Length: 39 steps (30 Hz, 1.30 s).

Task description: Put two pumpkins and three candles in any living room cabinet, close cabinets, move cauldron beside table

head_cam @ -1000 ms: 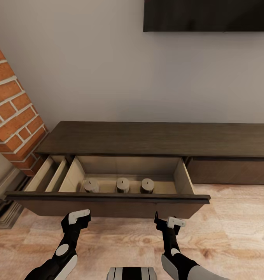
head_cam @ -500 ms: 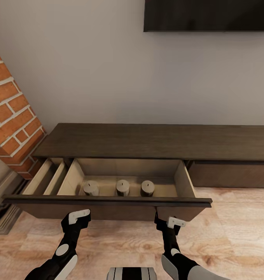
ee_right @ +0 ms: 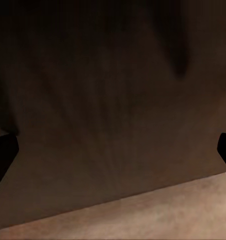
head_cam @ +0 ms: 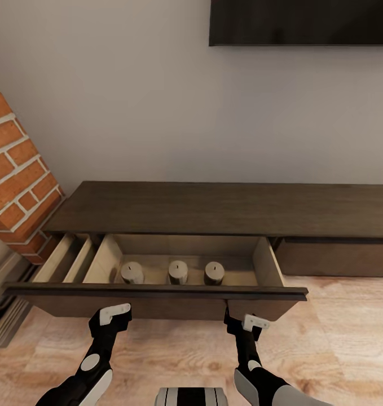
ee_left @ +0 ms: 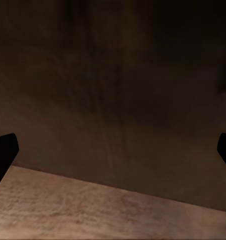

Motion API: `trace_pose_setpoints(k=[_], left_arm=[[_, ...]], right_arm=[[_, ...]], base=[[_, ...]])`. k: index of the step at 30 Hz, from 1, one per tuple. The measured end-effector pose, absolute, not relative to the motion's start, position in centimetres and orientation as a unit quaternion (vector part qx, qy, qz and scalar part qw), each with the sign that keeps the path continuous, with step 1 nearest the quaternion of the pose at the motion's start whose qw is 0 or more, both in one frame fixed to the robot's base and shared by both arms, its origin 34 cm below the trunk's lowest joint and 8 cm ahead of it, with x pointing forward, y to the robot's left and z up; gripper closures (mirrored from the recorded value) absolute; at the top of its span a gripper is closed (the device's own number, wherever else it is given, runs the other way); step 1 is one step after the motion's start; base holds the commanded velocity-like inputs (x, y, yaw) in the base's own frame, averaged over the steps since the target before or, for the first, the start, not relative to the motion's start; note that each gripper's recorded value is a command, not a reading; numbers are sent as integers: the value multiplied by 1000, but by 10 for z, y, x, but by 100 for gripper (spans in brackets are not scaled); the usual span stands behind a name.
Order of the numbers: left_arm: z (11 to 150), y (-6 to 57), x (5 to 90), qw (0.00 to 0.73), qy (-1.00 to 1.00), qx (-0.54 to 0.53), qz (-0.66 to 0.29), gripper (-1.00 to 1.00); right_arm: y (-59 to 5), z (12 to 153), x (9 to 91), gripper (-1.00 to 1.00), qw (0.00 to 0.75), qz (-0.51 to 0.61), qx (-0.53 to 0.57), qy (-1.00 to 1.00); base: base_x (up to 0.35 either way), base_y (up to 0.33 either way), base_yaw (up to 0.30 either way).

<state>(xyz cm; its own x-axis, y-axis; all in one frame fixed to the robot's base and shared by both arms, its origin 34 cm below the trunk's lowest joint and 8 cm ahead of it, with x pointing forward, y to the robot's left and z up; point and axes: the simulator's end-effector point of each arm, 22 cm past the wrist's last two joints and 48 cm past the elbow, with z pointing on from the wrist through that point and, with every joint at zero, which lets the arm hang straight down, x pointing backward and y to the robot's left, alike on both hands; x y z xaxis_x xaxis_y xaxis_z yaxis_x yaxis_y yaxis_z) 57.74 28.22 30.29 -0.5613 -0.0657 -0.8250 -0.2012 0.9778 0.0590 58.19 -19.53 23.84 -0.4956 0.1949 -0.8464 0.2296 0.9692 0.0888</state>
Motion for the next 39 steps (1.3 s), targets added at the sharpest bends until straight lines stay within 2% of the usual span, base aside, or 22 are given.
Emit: trace_pose_setpoints(k=[39], left_arm=[[303,282,577,462,880,-76,73,-100]], right_arm=[[-196,238,582,-100,487,-19,126,864]], base=[[121,0,0]])
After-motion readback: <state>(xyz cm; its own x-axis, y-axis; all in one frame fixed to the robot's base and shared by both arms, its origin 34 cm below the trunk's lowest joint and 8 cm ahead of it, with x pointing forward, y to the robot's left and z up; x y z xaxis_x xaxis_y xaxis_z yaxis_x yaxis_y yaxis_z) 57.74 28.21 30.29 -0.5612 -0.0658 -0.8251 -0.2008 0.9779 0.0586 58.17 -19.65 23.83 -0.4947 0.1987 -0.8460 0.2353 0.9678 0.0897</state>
